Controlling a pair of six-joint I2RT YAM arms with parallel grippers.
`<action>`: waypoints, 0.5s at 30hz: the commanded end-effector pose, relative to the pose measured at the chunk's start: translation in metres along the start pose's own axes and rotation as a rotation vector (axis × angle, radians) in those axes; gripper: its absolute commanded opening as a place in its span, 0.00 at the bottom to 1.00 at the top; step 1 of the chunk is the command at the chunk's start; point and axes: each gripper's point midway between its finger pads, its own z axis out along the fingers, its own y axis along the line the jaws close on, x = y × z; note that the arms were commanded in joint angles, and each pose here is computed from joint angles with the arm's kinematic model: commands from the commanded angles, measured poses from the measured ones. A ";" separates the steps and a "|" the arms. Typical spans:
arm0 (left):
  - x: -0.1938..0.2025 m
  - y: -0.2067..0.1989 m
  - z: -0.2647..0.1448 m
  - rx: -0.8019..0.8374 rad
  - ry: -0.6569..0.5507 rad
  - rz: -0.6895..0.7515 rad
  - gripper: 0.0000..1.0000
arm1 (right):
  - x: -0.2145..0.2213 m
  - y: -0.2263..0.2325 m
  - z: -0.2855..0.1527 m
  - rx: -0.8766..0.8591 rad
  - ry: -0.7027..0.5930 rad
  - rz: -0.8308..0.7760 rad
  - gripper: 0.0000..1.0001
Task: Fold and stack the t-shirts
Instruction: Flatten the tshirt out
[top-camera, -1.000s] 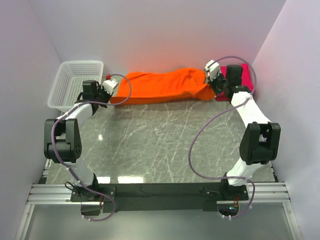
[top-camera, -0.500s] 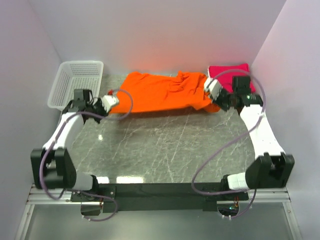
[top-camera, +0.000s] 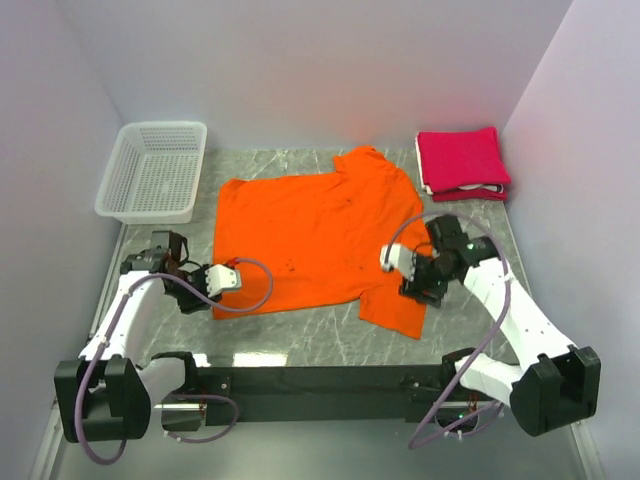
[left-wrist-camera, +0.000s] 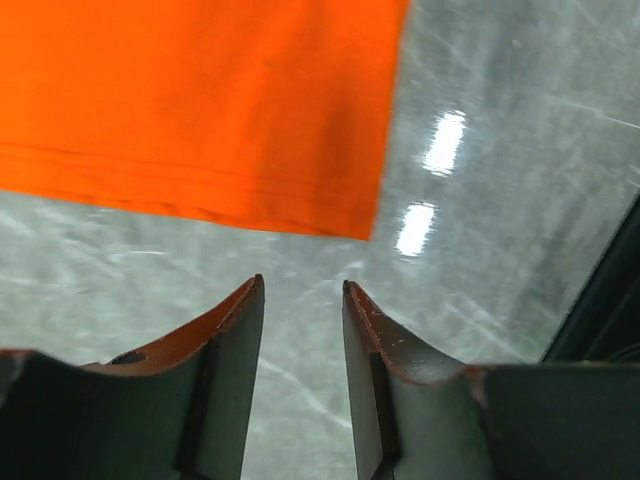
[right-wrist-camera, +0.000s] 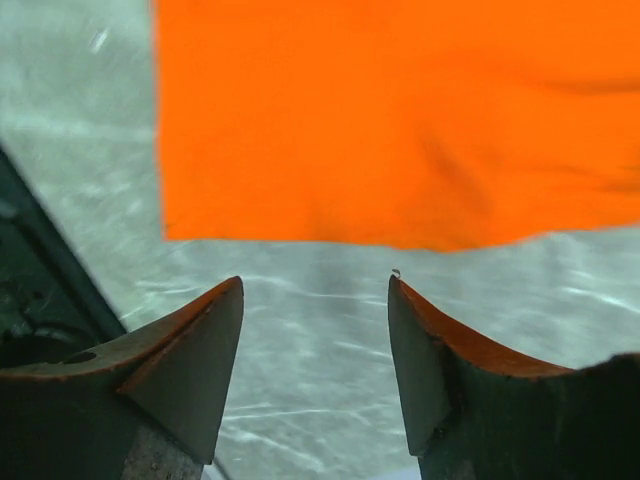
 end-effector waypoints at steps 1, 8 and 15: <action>-0.018 0.030 -0.012 -0.057 -0.045 0.014 0.43 | -0.035 -0.045 -0.030 0.076 -0.093 0.083 0.66; -0.056 0.116 0.002 -0.126 -0.196 -0.382 0.40 | -0.062 -0.133 0.011 0.105 -0.096 0.393 0.47; -0.051 0.174 0.028 -0.177 -0.183 -0.569 0.37 | -0.047 -0.190 0.067 0.142 -0.003 0.626 0.26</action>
